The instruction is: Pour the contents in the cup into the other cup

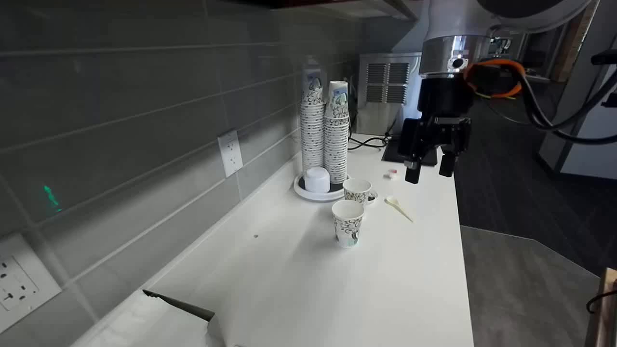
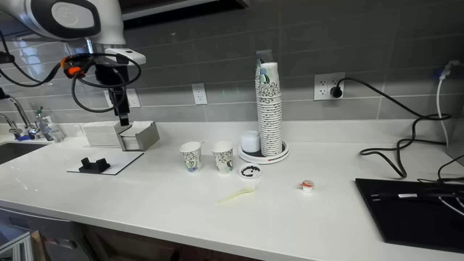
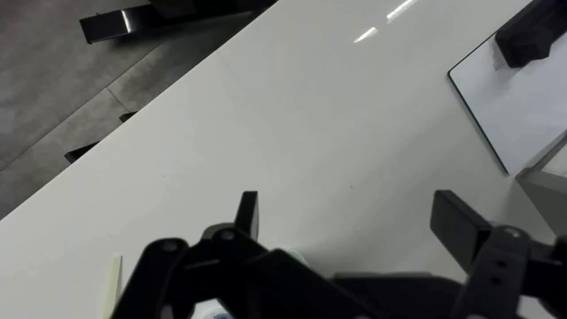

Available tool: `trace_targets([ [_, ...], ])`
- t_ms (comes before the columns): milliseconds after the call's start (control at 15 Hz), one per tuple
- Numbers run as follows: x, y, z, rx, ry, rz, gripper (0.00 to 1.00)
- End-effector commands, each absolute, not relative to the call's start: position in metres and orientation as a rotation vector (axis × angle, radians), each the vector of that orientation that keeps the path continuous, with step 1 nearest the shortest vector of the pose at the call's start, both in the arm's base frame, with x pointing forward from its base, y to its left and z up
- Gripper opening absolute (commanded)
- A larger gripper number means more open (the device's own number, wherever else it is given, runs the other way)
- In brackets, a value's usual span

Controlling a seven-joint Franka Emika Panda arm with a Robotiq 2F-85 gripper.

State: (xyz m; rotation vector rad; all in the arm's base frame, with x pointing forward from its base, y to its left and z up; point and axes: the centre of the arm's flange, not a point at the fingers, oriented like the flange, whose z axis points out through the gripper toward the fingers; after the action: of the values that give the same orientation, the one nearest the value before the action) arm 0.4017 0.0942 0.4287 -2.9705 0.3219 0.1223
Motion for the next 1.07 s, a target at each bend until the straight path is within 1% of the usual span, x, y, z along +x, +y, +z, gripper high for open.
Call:
trace_targets([
  [0,0.402,0.094,0.429,-2.970,0.322,0.122,1.00],
  [400,0.402,0.094,0.429,-2.970,0.322,0.122,1.00],
  [733,0.443,0.111,0.386,-3.020,0.012,0.018,1.00],
  [1000,0.474,0.118,0.347,-2.990,-0.148,-0.062,1.00],
])
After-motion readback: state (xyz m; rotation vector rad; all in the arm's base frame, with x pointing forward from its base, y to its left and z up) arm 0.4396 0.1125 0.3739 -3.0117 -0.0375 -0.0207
